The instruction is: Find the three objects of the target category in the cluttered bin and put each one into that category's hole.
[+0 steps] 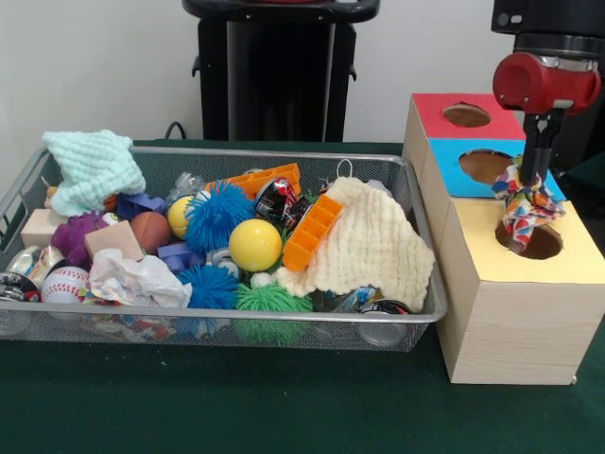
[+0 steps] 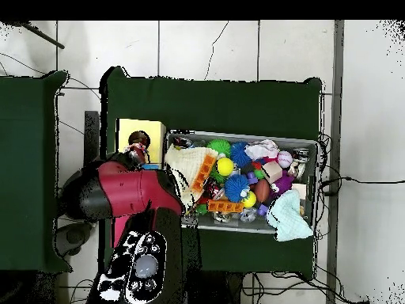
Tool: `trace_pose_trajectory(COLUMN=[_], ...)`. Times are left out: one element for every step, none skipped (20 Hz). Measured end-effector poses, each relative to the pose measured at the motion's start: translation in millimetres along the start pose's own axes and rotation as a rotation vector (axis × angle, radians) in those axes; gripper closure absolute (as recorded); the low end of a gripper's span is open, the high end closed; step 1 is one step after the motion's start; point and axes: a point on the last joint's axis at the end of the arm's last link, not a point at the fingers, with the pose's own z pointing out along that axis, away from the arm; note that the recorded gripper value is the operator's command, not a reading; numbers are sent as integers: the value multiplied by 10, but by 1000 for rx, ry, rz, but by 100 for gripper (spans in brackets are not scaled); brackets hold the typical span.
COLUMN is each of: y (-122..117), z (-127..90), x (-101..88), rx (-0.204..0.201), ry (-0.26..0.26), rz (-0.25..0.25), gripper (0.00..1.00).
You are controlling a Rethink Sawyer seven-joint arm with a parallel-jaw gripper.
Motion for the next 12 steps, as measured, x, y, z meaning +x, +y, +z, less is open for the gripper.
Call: trace_pose_trajectory(y=[-2,-7,-11,-14,-26,-32,-36,-48,-53,-56,-59,-65], z=[-5,-19,-25,-30,-44,-53,-57,-76,-82,-86,-91,-97], x=[-13,-47,-63,-75,-107,-123,-130,-161,-173,-180,-188,-206], rx=[0,1,1,1,2,3,3,3,3,3,3,2], ry=[-2,-8,-11,-13,-19,-22,-24,-29,-31,-33,-34,-37], rz=[1,6,8,9,14,17,18,25,28,30,32,38], gripper=[100,100,100,100,100,100,100,100,100,100,100,100])
